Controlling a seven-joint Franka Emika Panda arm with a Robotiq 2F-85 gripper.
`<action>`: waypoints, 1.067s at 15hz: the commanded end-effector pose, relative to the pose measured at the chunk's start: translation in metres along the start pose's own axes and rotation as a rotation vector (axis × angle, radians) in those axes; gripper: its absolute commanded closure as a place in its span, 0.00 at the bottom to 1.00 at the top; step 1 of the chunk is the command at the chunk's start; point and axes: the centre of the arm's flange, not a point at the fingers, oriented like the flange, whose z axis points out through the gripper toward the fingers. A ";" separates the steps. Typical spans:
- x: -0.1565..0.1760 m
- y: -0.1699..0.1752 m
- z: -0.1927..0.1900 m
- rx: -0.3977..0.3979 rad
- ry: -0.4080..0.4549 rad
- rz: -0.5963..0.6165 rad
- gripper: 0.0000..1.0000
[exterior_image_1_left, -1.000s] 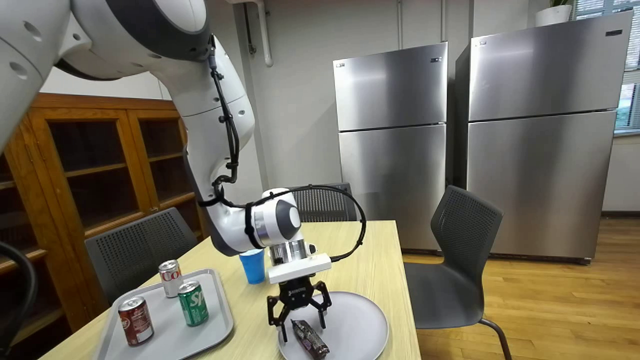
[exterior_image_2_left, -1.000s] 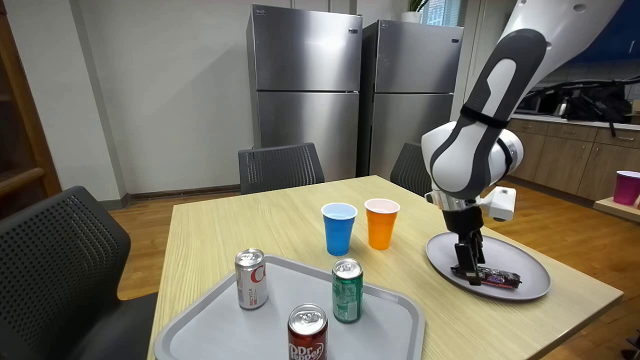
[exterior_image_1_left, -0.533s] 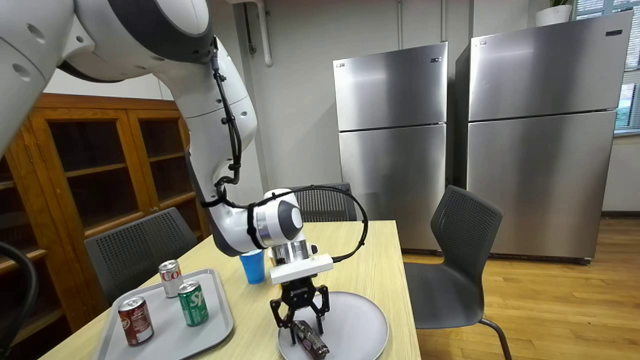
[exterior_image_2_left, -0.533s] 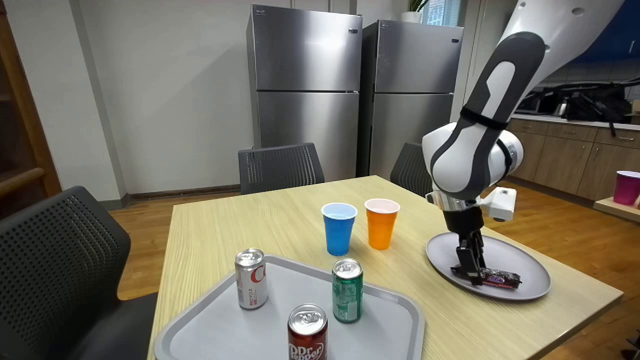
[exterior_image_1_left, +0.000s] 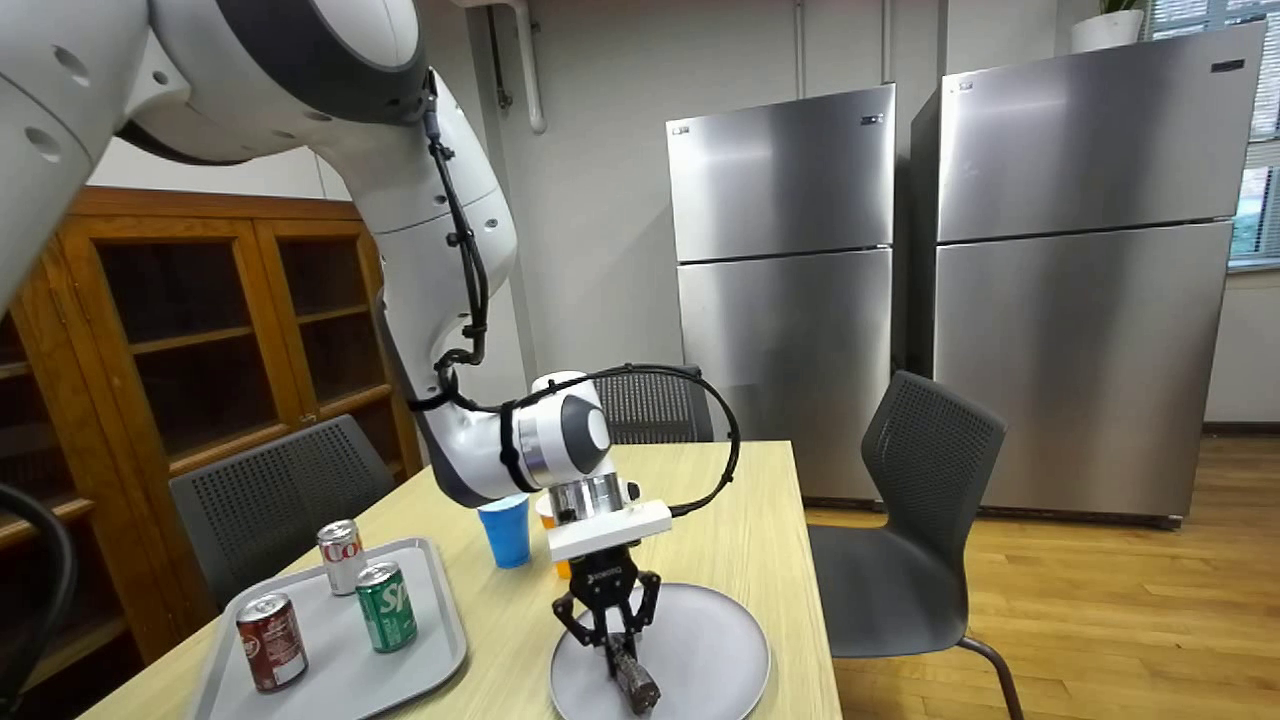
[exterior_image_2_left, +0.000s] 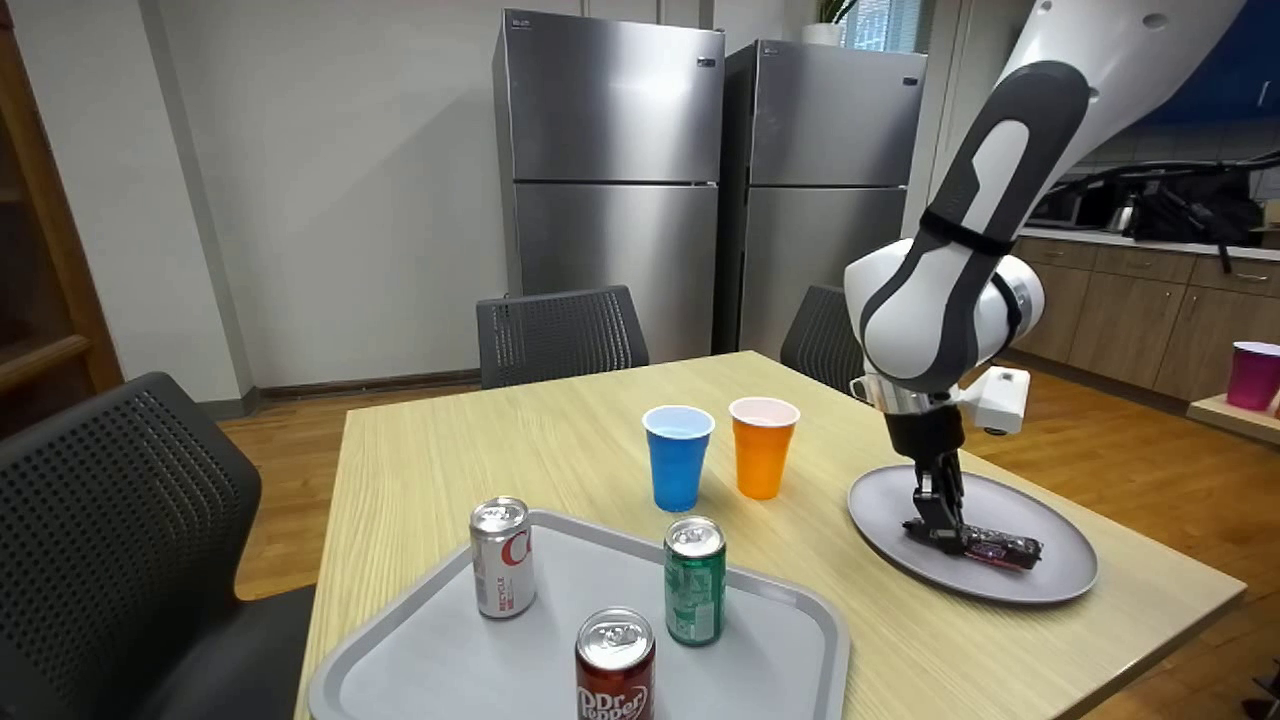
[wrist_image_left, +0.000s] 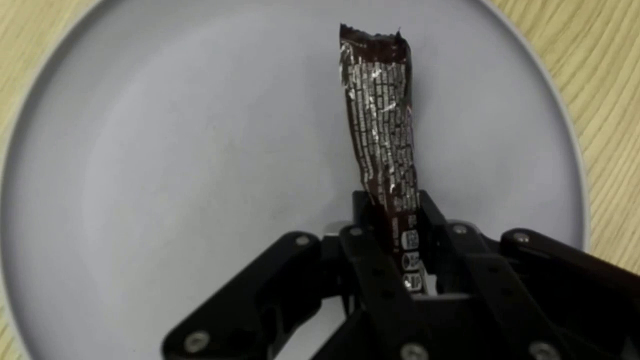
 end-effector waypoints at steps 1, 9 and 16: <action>-0.003 0.001 -0.015 -0.009 0.003 -0.030 0.96; -0.003 -0.007 -0.047 -0.036 0.036 -0.046 0.95; 0.006 -0.033 -0.078 -0.049 0.059 -0.077 0.95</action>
